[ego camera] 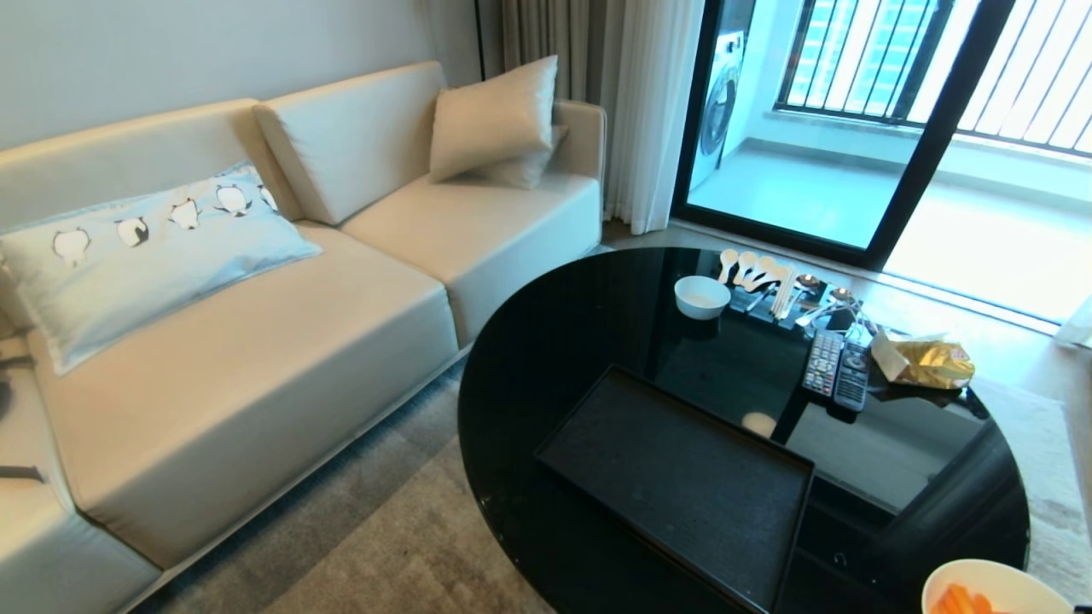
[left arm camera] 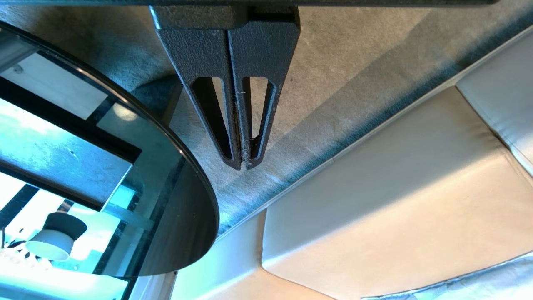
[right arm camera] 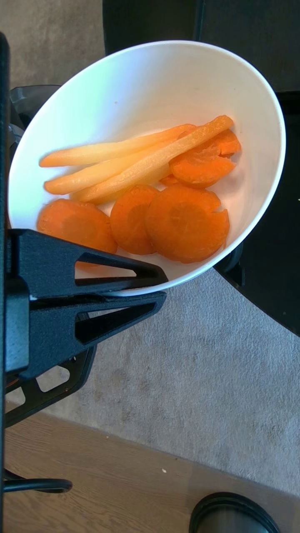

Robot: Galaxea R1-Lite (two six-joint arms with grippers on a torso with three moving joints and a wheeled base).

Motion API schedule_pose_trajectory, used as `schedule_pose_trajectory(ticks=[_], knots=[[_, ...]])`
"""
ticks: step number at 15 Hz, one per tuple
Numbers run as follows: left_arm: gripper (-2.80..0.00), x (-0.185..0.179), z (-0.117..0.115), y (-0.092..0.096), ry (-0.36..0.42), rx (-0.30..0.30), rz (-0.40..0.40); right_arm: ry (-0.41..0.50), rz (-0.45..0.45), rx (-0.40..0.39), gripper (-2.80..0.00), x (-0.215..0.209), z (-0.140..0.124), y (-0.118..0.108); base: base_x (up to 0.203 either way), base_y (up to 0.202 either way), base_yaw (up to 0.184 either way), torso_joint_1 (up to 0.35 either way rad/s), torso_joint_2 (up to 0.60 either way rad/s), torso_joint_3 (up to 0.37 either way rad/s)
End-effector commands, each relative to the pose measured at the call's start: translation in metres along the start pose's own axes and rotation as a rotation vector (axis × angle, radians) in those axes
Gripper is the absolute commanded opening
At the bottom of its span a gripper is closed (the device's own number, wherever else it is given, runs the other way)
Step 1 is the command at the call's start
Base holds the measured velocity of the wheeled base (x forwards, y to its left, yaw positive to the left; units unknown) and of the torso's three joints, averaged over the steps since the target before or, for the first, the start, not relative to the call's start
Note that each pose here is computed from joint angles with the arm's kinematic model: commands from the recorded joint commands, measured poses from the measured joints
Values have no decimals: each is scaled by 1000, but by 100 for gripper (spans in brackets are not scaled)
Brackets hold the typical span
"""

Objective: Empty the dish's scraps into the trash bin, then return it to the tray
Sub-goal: Move the bowl over the trash can

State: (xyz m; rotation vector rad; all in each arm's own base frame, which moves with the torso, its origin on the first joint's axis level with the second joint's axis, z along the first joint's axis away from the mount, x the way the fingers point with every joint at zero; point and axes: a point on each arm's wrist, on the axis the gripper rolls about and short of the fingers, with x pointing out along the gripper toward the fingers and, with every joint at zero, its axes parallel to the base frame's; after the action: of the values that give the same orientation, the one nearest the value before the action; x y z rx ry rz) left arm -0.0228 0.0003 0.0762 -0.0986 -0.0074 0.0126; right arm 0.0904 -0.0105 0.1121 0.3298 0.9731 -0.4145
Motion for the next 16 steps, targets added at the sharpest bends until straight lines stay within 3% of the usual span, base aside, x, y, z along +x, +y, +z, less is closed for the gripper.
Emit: schedule_pose_trajectory(ticks=[1,7,16], knots=[[-280,0,0,0,-1,-1,1,-12,5,3,-280,-2,-1,-1,0,0,0,0,0,0],[-280,0,0,0,-1,-1,1,-76,32,8,-280,-12,-5,-4,0,0,0,0,0,0],[-280,0,0,0,-1,-1,1,-76,42,-15,-280,-15,-8,-5,0,0,0,0,0,0]])
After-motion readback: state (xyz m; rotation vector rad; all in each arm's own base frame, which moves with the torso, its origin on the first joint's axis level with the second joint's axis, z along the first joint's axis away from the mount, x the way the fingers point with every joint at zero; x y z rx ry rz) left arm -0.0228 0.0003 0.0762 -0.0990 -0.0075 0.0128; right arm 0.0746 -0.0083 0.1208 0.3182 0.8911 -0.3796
